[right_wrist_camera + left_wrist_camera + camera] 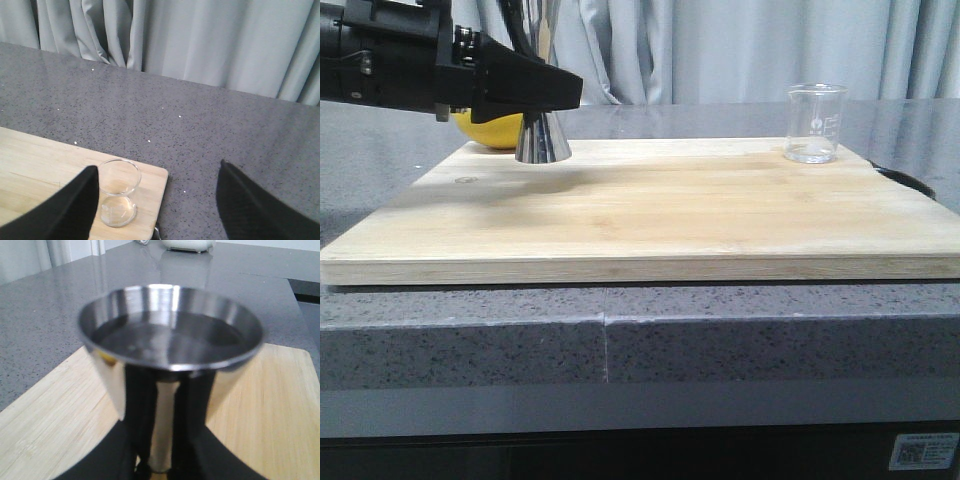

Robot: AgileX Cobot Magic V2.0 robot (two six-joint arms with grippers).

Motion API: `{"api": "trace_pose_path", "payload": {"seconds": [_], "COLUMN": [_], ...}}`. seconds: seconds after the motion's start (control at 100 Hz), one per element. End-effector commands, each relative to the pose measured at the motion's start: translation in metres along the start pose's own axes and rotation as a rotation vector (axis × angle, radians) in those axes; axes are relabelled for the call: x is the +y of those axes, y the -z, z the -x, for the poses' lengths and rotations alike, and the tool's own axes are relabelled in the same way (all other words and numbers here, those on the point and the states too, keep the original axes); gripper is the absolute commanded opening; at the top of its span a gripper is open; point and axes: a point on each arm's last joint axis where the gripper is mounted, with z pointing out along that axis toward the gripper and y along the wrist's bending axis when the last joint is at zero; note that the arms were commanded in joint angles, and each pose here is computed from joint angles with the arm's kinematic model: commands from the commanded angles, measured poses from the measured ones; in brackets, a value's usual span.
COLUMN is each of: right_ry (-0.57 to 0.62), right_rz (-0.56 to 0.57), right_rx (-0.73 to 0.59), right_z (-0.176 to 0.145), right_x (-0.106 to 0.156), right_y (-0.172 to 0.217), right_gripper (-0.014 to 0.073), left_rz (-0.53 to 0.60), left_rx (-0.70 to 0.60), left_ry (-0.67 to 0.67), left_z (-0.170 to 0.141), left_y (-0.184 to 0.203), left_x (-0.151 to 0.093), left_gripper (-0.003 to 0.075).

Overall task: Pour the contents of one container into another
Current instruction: 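Raise the right gripper away and lower the filled jigger with the left gripper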

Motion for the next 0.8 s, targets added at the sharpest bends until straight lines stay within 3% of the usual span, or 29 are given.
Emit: {"api": "trace_pose_path", "payload": {"seconds": [0.0, 0.79], "right_ry": [-0.004, -0.004], "right_rz": [-0.003, -0.003], "right_rx": [-0.117, -0.117], "right_z": [0.019, 0.019], "right_x": [-0.002, -0.002], "right_y": [0.007, 0.007], "right_gripper": [0.0449, 0.0449], "left_rz": [-0.001, -0.012], "left_rx": [-0.152, -0.145], "left_ry": [-0.041, -0.013], "left_z": [0.036, 0.025], "left_y": [0.006, 0.003], "left_x": [-0.003, 0.0], "left_gripper": [-0.0019, -0.0019]}}
